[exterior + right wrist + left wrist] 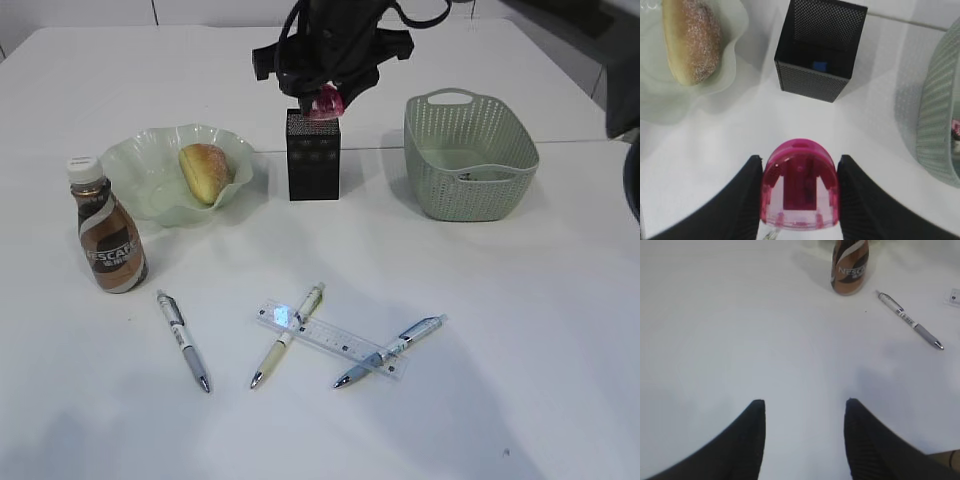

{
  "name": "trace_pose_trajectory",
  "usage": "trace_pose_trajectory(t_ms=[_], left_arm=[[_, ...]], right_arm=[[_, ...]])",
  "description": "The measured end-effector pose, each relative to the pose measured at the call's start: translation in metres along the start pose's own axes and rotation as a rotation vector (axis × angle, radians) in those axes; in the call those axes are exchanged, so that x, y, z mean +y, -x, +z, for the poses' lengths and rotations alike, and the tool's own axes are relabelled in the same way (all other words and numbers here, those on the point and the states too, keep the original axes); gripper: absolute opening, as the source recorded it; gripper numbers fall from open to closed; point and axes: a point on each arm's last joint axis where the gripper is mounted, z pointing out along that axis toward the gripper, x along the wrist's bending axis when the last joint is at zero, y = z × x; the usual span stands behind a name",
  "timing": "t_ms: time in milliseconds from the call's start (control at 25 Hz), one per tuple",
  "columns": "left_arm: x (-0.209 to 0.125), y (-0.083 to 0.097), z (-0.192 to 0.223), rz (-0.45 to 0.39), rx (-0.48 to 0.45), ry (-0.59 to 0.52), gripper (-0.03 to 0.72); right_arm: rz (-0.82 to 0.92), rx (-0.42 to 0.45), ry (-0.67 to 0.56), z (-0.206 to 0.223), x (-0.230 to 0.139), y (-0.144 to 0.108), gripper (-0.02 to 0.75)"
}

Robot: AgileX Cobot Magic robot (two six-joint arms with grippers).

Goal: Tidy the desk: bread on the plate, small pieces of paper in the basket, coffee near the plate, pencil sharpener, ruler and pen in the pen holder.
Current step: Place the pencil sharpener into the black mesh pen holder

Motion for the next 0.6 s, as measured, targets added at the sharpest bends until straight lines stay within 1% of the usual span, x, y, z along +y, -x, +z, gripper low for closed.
trace_pose_trajectory(t_ms=[240, 600], left_arm=[[0.004, 0.001, 0.0, 0.0, -0.007, 0.049, 0.356], [0.008, 0.001, 0.0, 0.001, -0.009, 0.083, 0.354]], right_arm=[[-0.056, -0.017, 0.061, -0.024, 0.004, -0.005, 0.343], [-0.115, -0.069, 0.194, -0.026, 0.016, -0.002, 0.342]])
